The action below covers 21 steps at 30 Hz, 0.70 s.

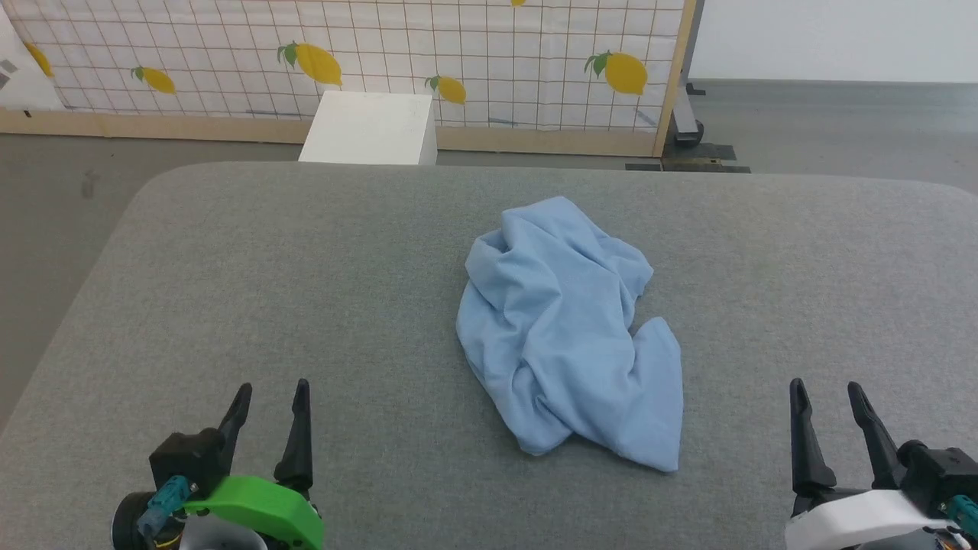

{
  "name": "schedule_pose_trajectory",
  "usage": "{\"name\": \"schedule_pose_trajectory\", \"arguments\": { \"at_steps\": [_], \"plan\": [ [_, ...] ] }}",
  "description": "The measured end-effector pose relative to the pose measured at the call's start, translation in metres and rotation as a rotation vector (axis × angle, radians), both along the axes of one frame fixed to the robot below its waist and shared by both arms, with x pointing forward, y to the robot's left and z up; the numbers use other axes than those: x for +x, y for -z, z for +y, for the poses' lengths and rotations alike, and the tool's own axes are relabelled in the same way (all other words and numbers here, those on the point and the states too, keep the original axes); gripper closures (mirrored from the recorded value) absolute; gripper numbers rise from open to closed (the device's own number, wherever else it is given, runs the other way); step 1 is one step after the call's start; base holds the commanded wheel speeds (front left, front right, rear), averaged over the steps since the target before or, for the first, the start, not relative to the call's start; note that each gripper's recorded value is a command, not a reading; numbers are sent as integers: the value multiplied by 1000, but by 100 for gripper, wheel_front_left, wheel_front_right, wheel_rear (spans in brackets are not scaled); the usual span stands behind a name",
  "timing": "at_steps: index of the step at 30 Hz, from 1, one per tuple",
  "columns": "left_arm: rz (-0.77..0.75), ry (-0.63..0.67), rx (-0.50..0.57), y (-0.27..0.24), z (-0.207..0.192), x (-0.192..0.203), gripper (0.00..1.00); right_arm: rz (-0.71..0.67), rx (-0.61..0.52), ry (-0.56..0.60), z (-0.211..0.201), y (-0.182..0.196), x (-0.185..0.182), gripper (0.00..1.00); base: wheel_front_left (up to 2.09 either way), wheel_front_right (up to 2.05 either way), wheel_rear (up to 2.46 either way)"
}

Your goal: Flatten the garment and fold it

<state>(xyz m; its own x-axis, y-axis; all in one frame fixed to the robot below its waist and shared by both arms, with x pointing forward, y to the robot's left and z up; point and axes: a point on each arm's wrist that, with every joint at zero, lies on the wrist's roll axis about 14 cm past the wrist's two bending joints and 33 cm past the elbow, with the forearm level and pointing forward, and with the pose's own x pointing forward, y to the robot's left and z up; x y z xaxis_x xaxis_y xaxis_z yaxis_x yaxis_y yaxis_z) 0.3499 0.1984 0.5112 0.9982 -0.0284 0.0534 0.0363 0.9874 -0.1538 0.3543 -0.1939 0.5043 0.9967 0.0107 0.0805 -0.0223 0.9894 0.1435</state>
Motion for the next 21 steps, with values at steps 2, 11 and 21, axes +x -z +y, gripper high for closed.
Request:
{"name": "schedule_pose_trajectory", "arguments": {
  "at_steps": [2,11,21],
  "plan": [
    [1,0,-3,0,-1,0,0,5,1,0,0,2,0,0,0,0,0],
    [11,0,-10,4,-2,3,0,62,10,-20,6,8,18,0,0,0,0],
    [33,4,-22,12,-6,14,0,390,-155,-209,62,20,89,0,0,0,0]
  ]
}}
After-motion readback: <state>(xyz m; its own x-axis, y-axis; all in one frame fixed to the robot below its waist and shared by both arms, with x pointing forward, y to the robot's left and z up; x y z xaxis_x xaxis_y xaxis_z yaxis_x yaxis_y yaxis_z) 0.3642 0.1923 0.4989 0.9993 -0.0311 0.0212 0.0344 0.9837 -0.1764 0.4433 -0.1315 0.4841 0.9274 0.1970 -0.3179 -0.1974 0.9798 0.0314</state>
